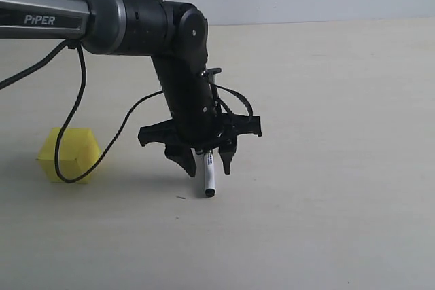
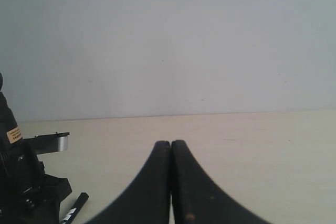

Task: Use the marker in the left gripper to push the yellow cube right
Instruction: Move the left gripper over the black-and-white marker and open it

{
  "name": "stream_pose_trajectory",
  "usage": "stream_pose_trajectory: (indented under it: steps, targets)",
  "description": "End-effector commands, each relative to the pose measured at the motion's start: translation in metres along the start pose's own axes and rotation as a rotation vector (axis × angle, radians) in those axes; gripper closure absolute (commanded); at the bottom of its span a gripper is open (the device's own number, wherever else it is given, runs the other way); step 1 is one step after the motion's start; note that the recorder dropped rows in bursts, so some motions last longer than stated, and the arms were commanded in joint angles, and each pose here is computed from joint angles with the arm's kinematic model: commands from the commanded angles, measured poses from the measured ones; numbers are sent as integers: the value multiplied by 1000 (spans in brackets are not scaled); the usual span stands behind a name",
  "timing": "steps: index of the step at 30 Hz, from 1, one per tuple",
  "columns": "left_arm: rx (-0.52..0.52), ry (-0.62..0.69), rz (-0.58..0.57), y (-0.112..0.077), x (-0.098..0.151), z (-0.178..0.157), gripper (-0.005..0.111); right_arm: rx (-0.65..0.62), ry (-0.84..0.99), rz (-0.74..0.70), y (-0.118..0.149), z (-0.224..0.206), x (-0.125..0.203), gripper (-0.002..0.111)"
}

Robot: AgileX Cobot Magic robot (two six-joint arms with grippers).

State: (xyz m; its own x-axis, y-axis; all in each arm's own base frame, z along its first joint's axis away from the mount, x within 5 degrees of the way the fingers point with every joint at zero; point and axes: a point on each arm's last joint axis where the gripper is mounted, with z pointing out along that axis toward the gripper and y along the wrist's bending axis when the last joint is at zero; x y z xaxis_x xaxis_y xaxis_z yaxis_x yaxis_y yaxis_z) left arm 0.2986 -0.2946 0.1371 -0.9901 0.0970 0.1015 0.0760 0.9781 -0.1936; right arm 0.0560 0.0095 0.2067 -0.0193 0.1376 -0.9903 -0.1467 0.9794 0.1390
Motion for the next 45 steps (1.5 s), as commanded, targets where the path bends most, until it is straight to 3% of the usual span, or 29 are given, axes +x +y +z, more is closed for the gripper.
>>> stream_pose_trajectory:
  steps: [1,3,7,11,20,27,45]
  targets:
    - [-9,-18,4,-3,-1,-5,53,0,-4,-8,0,0,1,108]
    - [8,-19,11,-7,0,-7,53,0,-4,-8,0,0,1,108]
    - [128,7,145,-22,2,-13,53,0,-4,-8,0,0,1,108]
    - [173,4,161,-26,2,-14,54,0,-4,-8,0,0,1,108]
    - [238,56,161,-22,0,-18,78,0,-4,-8,0,0,1,108]
    - [230,125,171,-18,4,-20,65,0,-4,-8,0,0,1,108]
    - [276,83,211,-22,4,-35,65,0,-4,-8,0,0,1,108]
